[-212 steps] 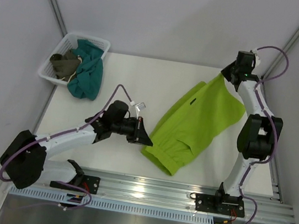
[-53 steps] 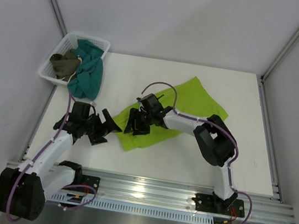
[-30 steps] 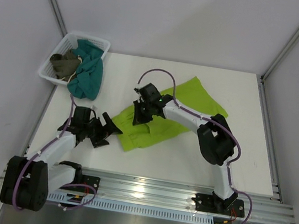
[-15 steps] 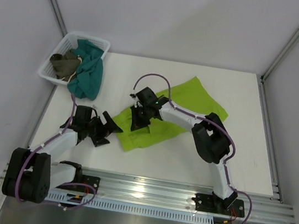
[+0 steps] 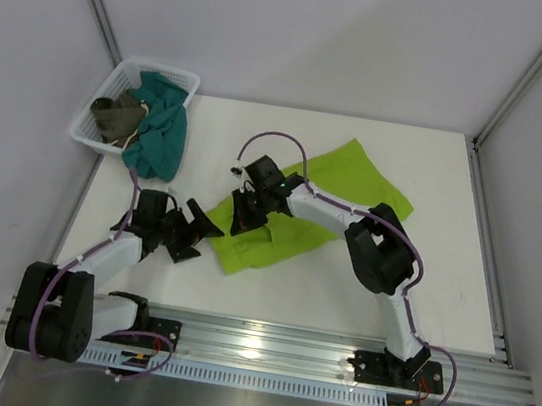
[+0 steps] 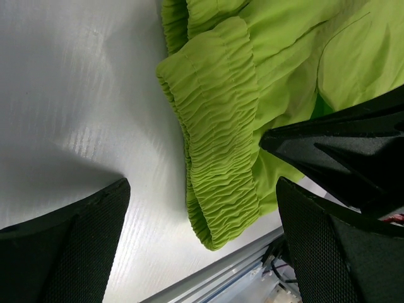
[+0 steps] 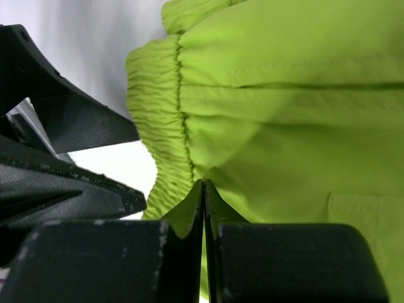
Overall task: Fold and stack the shorts
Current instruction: Fold the shorts
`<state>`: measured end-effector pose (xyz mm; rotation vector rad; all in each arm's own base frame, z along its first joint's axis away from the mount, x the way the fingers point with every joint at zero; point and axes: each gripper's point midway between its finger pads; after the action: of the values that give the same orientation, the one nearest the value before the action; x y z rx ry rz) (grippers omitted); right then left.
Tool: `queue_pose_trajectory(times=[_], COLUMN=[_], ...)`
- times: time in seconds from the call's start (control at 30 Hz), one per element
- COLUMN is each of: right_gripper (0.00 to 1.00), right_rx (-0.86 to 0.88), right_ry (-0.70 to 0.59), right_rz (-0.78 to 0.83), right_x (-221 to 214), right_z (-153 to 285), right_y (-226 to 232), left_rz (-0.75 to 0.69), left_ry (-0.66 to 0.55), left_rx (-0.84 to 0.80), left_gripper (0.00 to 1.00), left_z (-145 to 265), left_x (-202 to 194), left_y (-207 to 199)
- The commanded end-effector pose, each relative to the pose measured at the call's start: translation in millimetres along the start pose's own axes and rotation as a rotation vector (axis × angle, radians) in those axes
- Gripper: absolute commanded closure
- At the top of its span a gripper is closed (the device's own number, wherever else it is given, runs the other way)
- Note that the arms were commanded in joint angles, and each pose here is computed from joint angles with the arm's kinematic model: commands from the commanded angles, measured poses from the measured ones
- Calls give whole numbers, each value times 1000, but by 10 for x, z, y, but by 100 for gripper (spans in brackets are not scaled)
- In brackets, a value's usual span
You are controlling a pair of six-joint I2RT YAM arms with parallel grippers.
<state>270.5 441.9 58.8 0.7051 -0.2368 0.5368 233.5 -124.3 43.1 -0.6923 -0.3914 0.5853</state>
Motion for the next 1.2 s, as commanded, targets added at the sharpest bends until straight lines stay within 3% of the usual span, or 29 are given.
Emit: queue_pose_trajectory(times=[0.0,0.3,0.87,1.07,1.17], right_gripper=[100,100,100,100,100], right_rx=[-25,-134,-99,-87,-72], right_ry=[37,120,131,149,149], right_rz=[3,-100,-163,-195,-222], right_x=[-50,-359,-402,-470,-488], right_z=[-156,-284,-330,-379,-393], right_y=[-160,-719,-794,-791,-774], left_rz=[-22,-63,-3,15,10], left_ry=[-8,19,0,-30,-53], left_rx=[-18,38,47,1,-17], left_gripper=[1,1,7,22,37], left_z=[-47,-260,-701,-762,-749], left_x=[59,0,-254,-221,-166], left_y=[-109,-114,-33,-72,-139])
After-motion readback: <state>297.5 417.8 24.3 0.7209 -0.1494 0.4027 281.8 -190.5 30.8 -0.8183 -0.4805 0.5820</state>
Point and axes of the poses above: each gripper's point midway between its finger pads, its own z axis back along the fingers, its own y axis along the line the jaws close on, x = y × z
